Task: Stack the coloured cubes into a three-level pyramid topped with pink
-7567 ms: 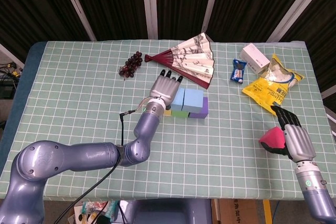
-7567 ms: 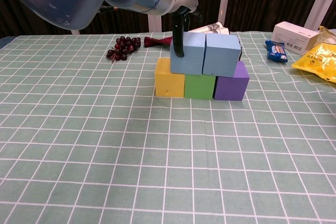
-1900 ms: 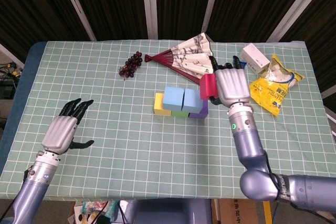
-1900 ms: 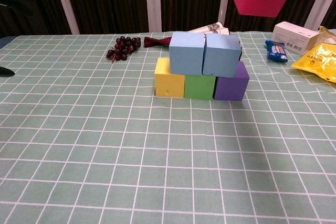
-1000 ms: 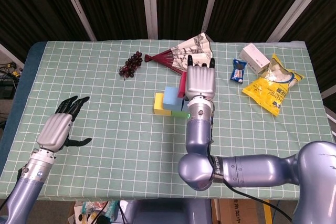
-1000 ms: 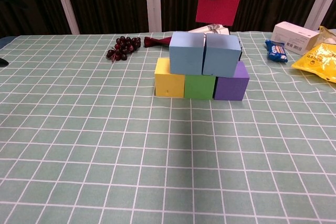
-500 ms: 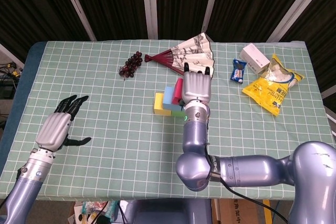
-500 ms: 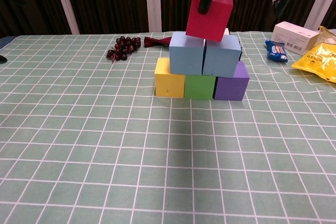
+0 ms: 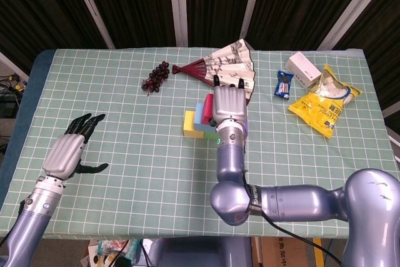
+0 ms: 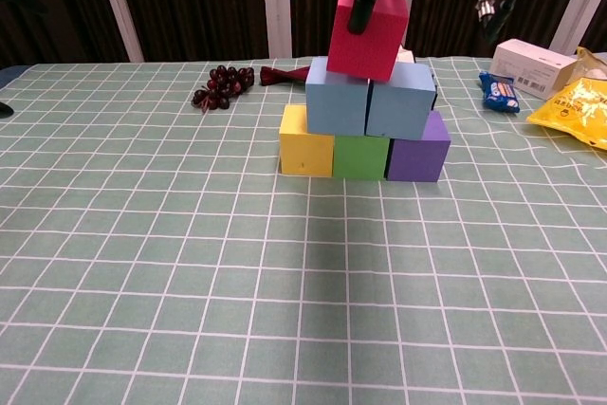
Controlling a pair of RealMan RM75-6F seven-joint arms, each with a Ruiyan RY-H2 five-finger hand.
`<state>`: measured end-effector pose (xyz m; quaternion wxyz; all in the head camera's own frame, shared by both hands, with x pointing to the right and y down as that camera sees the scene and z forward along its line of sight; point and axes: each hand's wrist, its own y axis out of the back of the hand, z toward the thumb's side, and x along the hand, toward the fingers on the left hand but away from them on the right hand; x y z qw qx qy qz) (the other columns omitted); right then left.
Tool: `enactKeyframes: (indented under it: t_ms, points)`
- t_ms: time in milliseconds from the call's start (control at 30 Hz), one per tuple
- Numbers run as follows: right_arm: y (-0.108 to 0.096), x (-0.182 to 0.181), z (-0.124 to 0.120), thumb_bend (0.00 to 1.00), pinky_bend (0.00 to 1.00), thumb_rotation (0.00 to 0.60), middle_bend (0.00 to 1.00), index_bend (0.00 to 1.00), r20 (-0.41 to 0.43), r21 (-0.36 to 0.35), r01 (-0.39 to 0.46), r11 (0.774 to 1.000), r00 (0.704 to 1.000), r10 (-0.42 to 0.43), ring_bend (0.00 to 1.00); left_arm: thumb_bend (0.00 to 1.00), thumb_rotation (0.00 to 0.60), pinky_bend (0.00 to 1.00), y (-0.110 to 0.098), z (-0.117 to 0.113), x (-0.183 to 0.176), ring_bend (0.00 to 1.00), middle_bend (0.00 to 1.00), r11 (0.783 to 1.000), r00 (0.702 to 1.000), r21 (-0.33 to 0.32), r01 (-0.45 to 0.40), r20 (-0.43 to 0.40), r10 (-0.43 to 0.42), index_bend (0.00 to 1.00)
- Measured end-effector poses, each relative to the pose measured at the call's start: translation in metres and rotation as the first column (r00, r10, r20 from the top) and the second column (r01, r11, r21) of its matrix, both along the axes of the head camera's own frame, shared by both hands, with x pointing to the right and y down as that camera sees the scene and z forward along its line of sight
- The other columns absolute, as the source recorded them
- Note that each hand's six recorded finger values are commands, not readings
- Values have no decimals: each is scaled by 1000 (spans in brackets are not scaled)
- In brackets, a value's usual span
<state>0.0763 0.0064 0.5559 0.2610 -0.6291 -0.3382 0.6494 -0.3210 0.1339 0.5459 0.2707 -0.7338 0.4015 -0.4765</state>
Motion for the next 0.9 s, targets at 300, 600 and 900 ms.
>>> enactKeyframes:
  t_ms: [300,600,900]
  points:
    - [-2,2,3,236,0,600,499,22,-29,18,48,999,998,-48,243,123,600,0,0,0,0,0,100,1000,1000,0,0,0,0,0]
    - [-3,7,5,236,0,600,499,22,-50,15,54,998,997,-53,243,123,600,0,0,1,1,0,100,1000,1000,-7,2,-5,-2,0]
    - [-1,9,6,236,0,600,499,22,-49,2,47,999,998,-47,243,123,600,0,0,0,1,0,99,1000,1000,-7,1,-6,-2,0]
